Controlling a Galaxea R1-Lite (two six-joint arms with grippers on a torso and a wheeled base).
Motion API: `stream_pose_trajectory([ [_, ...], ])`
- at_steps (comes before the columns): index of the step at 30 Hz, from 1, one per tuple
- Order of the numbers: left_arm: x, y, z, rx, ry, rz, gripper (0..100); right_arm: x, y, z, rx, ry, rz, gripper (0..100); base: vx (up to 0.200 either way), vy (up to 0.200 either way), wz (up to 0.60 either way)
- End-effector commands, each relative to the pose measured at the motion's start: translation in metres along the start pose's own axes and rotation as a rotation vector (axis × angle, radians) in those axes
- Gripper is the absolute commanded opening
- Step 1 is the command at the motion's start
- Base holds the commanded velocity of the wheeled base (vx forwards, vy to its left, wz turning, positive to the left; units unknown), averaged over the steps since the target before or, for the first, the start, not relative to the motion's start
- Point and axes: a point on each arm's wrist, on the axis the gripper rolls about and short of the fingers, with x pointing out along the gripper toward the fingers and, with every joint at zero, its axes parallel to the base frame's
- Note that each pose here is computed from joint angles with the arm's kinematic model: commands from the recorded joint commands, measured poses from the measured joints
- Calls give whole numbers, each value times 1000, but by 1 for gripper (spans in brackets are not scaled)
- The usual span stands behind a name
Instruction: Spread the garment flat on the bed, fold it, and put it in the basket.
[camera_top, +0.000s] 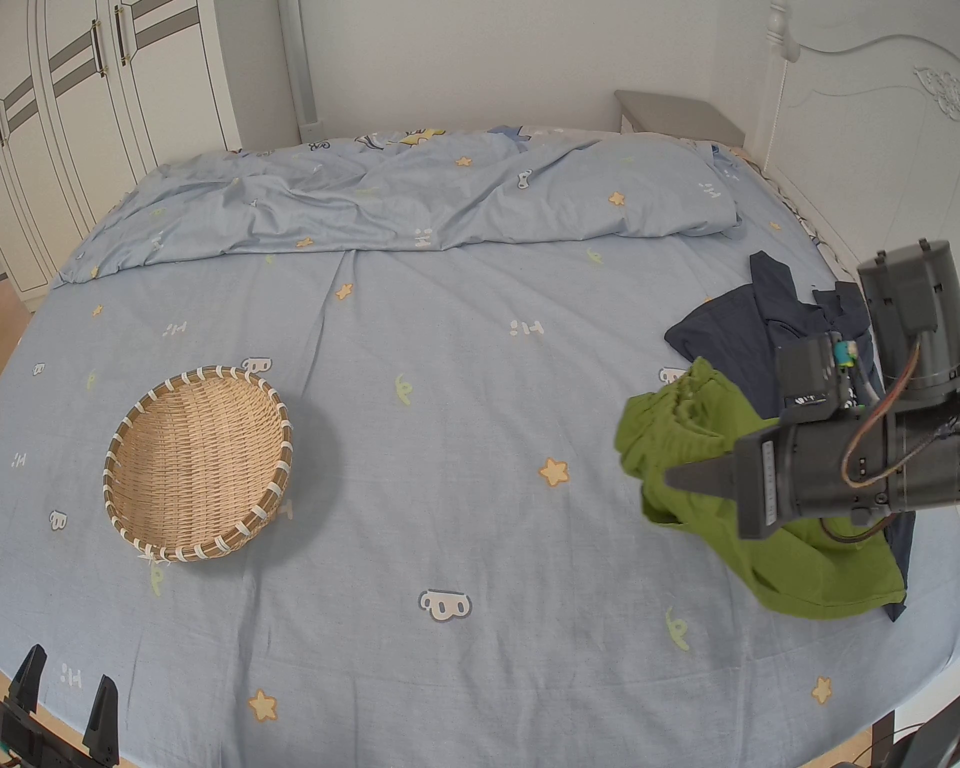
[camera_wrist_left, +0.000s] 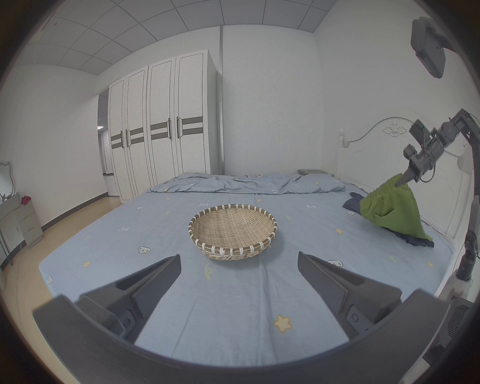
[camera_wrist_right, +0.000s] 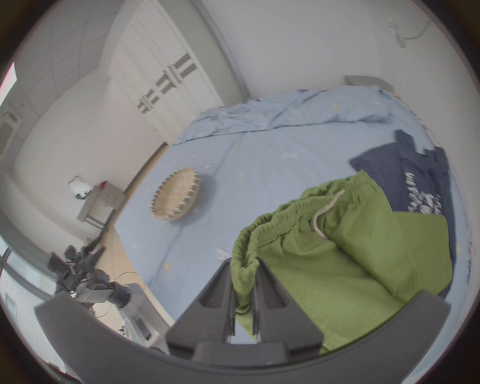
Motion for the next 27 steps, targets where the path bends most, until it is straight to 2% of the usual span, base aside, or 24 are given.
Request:
stream_pose_trajectory([
  [1,0,0,-5,0,3,1,100,47,68,8,-83,58,154,0,0,0,0],
  [6,0,0,-5,0,3,1,100,76,110,-9,-158,133,227,0,0,0,0],
  [9,0,0,-5,0,3,1,100,92,118,-14,-171,159,228,0,0,0,0],
  [16,0,0,-5,0,3,1,100,119,124,-20,-159,153,232,0,0,0,0],
  [17,0,0,-5,0,3,1,100,122,125,-21,-155,159,230,100,0,0,0],
  [27,0,0,-5,0,3,1,100,134,116,-33,-143,214,191,100,0,0,0],
])
